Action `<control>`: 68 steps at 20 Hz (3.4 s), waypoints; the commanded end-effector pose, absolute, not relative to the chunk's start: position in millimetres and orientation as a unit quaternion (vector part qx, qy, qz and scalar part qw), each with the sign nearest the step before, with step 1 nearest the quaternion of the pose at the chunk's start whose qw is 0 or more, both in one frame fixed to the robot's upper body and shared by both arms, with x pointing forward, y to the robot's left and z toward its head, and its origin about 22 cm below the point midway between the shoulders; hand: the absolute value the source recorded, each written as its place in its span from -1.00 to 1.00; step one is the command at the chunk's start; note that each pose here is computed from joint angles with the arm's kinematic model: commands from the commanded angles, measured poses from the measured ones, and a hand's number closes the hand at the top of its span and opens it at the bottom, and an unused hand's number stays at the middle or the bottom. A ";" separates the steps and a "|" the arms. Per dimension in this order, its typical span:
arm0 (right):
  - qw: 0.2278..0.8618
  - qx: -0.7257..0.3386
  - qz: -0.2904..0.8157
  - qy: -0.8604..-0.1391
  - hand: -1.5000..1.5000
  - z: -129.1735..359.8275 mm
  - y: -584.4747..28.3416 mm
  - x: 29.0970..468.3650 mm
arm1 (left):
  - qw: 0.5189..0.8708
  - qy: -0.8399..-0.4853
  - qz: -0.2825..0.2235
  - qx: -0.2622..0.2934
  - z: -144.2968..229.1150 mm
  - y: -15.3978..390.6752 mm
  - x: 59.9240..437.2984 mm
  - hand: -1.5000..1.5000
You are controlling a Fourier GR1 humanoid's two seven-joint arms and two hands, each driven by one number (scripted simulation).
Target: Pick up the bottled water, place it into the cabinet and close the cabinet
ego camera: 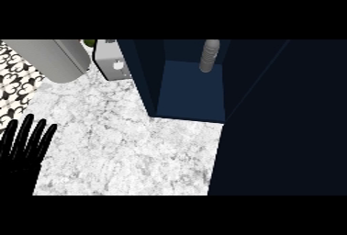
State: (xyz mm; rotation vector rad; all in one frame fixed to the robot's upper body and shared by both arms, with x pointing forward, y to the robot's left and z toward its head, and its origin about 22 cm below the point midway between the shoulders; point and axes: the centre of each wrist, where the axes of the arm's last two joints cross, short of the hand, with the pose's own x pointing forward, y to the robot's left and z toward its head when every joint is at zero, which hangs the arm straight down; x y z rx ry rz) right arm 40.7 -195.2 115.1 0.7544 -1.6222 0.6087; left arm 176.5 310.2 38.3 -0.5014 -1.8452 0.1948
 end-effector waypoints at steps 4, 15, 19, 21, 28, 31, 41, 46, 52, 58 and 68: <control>0.530 0.406 0.296 -0.682 1.00 137.1 -168.6 39.6 | 0.569 -0.787 0.060 -0.230 47.3 326.0 172.7 -1.00; 0.518 0.388 0.356 -0.674 1.00 131.1 -170.2 58.9 | 0.566 -0.785 0.038 -0.250 57.0 339.9 177.1 -1.00; 0.494 0.350 0.445 -0.660 -1.00 137.0 -179.4 69.5 | 0.566 -0.783 0.024 -0.257 62.2 339.0 180.2 -1.00; 0.476 0.343 0.458 -0.668 1.00 143.7 -182.2 72.8 | 0.564 -0.787 0.021 -0.251 66.4 341.8 183.2 -1.00; 0.469 0.341 0.475 -0.662 1.00 143.9 -179.1 81.2 | 0.572 -0.782 0.024 -0.246 65.4 348.6 183.9 -1.00; 0.463 0.329 0.488 -0.663 1.00 145.3 -179.2 86.1 | 0.570 -0.784 0.015 -0.244 69.2 353.8 184.6 -1.00; 0.474 0.351 0.448 -0.671 1.00 138.6 -176.4 92.7 | 0.560 -0.790 0.019 -0.250 73.1 357.5 187.7 -1.00; 0.476 0.404 0.438 -0.647 1.00 131.2 -173.1 89.4 | 0.557 -0.790 0.011 -0.255 75.1 357.1 190.1 -1.00; 0.494 0.400 0.402 -0.659 1.00 126.8 -174.6 95.6 | 0.547 -0.795 0.005 -0.262 79.9 358.0 193.3 -1.00; 0.505 0.324 0.417 -0.683 1.00 131.5 -182.2 112.7 | 0.553 -0.792 0.003 -0.259 79.6 361.4 193.6 -1.00; 0.534 0.246 0.451 -0.671 1.00 132.3 -175.9 149.2 | 0.562 -0.786 0.009 -0.258 72.8 363.4 193.2 -1.00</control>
